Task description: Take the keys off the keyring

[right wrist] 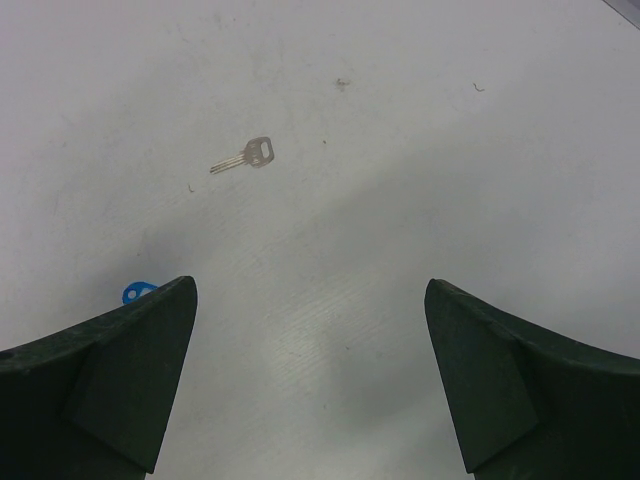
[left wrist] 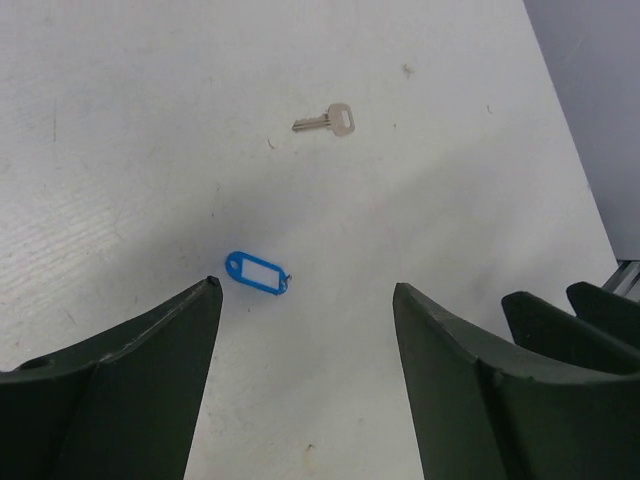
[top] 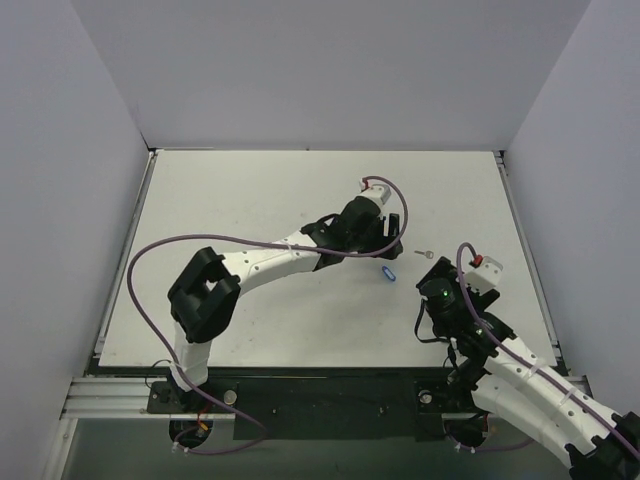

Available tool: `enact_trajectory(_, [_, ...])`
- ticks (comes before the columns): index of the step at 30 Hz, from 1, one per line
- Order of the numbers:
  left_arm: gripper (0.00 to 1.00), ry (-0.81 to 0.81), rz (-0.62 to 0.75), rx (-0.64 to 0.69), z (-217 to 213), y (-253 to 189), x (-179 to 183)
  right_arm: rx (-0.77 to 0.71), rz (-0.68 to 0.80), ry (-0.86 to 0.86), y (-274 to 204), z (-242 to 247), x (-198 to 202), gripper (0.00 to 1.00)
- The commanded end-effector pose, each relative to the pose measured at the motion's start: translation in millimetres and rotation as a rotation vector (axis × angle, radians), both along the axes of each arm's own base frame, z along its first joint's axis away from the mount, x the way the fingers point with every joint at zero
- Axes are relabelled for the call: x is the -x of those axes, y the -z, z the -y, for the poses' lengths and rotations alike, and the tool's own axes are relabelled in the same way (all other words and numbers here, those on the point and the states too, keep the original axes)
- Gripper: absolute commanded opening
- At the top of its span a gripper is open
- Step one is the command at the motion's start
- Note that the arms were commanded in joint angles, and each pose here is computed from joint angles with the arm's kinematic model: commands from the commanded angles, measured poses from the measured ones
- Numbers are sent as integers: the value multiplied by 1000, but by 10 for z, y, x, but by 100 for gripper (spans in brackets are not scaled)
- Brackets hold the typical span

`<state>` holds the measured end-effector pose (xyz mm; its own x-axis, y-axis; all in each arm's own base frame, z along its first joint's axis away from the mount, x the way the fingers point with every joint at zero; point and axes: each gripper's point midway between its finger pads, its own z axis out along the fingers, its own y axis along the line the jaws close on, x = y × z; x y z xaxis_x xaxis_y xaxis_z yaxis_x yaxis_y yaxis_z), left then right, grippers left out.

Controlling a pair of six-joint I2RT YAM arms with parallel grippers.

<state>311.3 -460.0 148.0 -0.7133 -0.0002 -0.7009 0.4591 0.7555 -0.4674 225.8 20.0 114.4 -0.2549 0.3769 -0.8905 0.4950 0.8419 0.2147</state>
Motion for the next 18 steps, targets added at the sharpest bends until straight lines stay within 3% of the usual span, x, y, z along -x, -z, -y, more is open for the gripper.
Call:
enact_trajectory(1, [80,5,53,70,120,-455,-142,20,-19,7,44,15,-15,92])
enact_trajectory(8, [84,-40,95,57,-192,-815,-183,15,-22,-5,46,-12,-30,93])
enact_trajectory(18, [87,-116,169,-53,-1304,-1067,-12,-7,-49,-144,83,-265,-100,93])
